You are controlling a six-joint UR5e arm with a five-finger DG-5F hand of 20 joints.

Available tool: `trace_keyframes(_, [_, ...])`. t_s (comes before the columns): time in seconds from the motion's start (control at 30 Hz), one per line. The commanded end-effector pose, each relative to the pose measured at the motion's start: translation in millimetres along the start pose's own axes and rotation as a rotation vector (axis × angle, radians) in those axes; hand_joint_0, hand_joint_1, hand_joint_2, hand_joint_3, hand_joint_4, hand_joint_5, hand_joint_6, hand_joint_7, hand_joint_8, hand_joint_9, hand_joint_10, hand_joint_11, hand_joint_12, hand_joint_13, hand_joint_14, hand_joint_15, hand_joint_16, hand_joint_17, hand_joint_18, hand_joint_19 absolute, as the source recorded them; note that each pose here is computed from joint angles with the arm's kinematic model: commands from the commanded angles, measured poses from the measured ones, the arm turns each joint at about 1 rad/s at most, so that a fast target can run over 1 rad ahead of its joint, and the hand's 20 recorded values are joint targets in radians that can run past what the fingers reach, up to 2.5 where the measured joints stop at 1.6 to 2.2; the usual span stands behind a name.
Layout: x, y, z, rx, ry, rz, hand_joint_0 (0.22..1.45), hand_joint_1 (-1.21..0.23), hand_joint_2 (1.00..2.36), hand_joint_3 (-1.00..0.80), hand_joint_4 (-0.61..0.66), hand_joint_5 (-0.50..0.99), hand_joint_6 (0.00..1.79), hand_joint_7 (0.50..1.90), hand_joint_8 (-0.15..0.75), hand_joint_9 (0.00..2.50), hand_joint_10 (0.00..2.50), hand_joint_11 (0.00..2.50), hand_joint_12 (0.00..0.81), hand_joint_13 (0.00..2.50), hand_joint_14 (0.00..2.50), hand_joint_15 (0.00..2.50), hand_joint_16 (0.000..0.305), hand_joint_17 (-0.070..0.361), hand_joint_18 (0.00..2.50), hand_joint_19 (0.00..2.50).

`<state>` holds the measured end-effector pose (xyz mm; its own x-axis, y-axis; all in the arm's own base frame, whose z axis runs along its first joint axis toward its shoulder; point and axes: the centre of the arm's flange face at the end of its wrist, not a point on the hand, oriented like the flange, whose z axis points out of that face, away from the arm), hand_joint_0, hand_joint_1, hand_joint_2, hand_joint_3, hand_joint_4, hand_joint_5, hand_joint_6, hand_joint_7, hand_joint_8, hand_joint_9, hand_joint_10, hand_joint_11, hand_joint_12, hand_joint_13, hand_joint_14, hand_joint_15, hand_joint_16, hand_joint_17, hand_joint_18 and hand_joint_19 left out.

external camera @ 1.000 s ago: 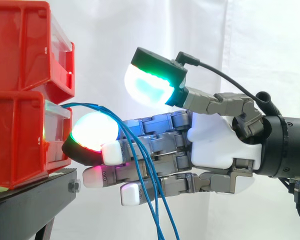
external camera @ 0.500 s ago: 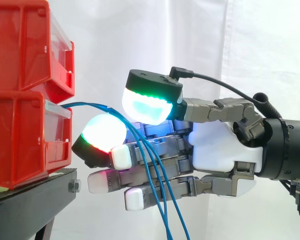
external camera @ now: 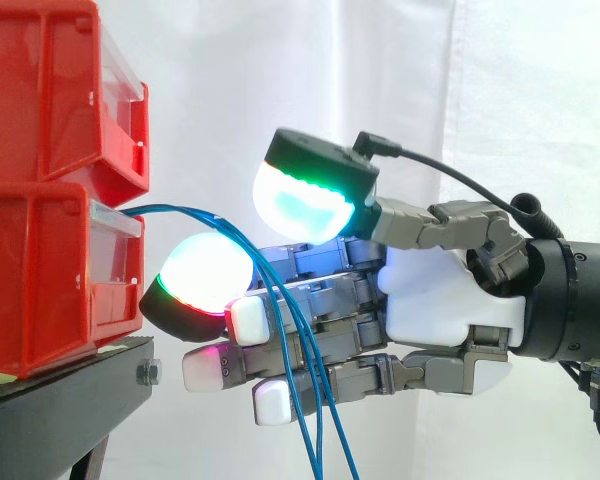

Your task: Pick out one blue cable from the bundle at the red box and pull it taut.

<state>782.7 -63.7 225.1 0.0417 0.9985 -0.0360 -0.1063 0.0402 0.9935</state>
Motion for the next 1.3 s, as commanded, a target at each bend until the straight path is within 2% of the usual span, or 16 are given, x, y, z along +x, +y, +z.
trace_keyframes(0.0, [-0.4, -0.1, -0.1, 0.000, 0.000, 0.000, 0.59, -0.48, 1.00, -0.47, 0.16, -0.15, 0.82, 0.70, 0.309, 0.95, 0.02, 0.55, 0.349, 0.67, 0.01, 0.37, 0.047, 0.107, 0.63, 0.63])
trace_keyframes(0.13, [-0.4, -0.1, -0.1, 0.000, 0.000, 0.000, 0.64, -0.51, 1.01, -0.36, 0.15, -0.14, 0.84, 0.70, 0.311, 0.99, 0.02, 0.56, 0.351, 0.69, 0.02, 0.37, 0.047, 0.106, 0.63, 0.63])
trace_keyframes(0.3, [-0.4, -0.1, -0.1, 0.000, 0.000, 0.000, 0.63, -0.64, 1.02, -0.17, 0.15, -0.15, 0.89, 0.69, 0.330, 1.03, 0.02, 0.63, 0.367, 0.72, 0.01, 0.39, 0.050, 0.112, 0.67, 0.63])
trace_keyframes(0.47, [-0.4, -0.1, -0.1, 0.000, 0.000, -0.009, 0.64, -0.73, 1.02, -0.14, 0.10, -0.15, 0.92, 0.67, 0.337, 1.08, 0.02, 0.70, 0.375, 0.74, 0.01, 0.39, 0.052, 0.117, 0.71, 0.63])
trace_keyframes(0.83, [-1.5, -1.2, -1.2, 0.011, 0.001, -0.016, 0.68, -0.76, 1.02, -0.27, 0.03, -0.14, 0.94, 0.67, 0.311, 1.13, 0.02, 0.78, 0.356, 0.76, 0.02, 0.42, 0.048, 0.109, 0.72, 0.67])
trace_keyframes(1.27, [0.9, -0.7, -0.6, 0.006, 0.004, -0.021, 0.75, -0.80, 1.01, -0.42, -0.08, -0.14, 0.95, 0.73, 0.304, 1.17, 0.02, 0.81, 0.357, 0.81, 0.02, 0.43, 0.047, 0.105, 0.76, 0.66])
